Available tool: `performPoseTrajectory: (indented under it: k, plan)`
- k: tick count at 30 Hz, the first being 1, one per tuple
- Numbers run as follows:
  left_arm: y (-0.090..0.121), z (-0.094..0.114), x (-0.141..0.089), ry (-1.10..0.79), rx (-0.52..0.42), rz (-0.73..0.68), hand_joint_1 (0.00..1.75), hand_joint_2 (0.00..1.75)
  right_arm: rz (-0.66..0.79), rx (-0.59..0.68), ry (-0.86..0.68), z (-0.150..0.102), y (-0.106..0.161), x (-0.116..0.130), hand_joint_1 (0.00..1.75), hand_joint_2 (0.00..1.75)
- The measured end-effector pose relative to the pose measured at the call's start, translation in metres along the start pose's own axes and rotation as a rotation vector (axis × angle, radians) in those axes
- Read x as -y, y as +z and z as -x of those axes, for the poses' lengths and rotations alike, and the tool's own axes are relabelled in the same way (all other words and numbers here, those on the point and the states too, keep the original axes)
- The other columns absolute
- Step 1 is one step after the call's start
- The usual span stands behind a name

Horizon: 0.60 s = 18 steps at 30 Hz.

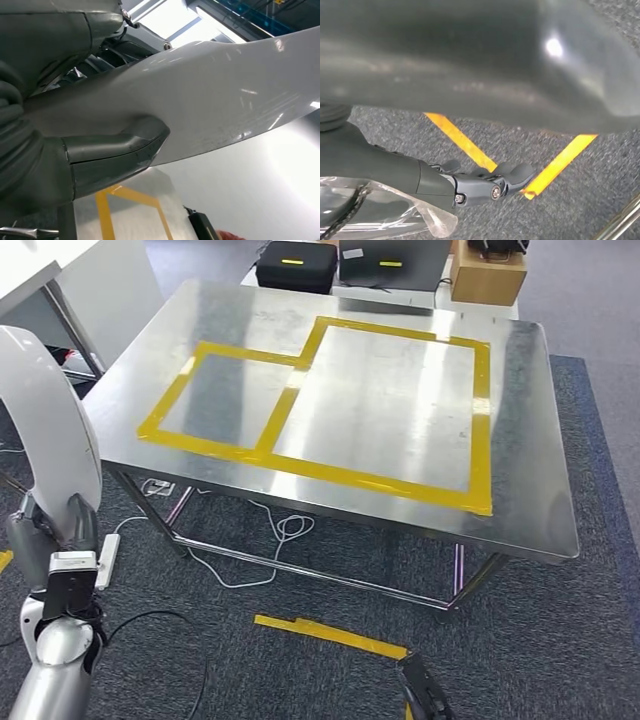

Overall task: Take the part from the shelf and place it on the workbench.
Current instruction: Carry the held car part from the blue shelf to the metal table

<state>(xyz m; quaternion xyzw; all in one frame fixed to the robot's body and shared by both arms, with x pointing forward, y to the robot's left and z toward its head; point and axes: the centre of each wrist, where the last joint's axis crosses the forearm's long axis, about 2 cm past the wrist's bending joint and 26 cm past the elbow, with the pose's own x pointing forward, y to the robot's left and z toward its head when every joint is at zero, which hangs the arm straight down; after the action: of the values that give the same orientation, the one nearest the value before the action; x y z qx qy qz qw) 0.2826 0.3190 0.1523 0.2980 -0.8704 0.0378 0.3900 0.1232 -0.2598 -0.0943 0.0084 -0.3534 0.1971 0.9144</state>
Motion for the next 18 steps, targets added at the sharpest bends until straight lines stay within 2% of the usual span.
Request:
performPoseTrajectory:
  k: [18]
  plan:
    - [-0.0003,0.0001,-0.0003,-0.001,0.001,0.001,1.75,1.75,0.0,0.0,-0.003,0.0001,0.0,0.0001,0.0,0.0]
